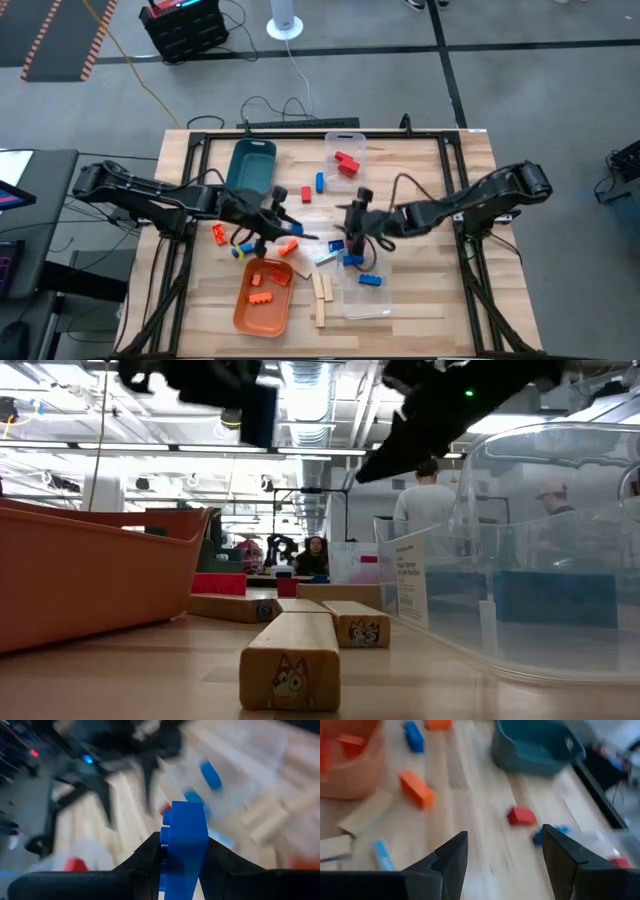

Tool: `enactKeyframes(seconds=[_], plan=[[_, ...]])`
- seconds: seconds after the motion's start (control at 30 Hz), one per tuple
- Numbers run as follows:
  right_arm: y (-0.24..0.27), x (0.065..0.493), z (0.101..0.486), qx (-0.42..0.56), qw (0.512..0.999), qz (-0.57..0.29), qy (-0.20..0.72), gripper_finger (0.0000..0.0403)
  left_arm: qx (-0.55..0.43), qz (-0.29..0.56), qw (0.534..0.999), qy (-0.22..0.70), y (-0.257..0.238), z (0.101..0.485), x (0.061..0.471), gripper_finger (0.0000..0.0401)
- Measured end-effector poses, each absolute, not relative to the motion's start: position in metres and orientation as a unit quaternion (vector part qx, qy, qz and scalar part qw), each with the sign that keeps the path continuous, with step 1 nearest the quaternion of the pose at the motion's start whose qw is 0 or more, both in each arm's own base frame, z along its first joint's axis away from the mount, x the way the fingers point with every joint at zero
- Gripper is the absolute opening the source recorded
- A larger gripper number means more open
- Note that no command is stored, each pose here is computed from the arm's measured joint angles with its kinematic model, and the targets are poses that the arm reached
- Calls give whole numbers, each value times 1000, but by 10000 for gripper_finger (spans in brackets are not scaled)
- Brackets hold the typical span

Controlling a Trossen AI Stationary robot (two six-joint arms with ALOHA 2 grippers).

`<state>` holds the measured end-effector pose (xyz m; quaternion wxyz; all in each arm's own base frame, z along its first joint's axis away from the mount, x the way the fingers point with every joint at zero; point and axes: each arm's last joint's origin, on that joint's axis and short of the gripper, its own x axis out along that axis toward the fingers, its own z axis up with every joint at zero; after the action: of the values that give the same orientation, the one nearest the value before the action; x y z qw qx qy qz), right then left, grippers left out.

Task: Sort blocks
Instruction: Put the blue game piece into the bottom transparent bin

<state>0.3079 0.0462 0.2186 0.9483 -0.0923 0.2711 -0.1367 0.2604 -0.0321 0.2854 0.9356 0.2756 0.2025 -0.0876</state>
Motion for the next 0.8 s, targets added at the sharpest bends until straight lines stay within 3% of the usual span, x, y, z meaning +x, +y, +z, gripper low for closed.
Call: enactKeyframes(seconds=[0.3, 0.8], plan=[[56, 311, 230, -95, 977, -128, 142, 230, 242, -46, 966, 80, -30, 307, 272, 85], [63, 324, 265, -109, 985, -86, 99, 247, 254, -31, 967, 8, -34, 305, 294, 90]])
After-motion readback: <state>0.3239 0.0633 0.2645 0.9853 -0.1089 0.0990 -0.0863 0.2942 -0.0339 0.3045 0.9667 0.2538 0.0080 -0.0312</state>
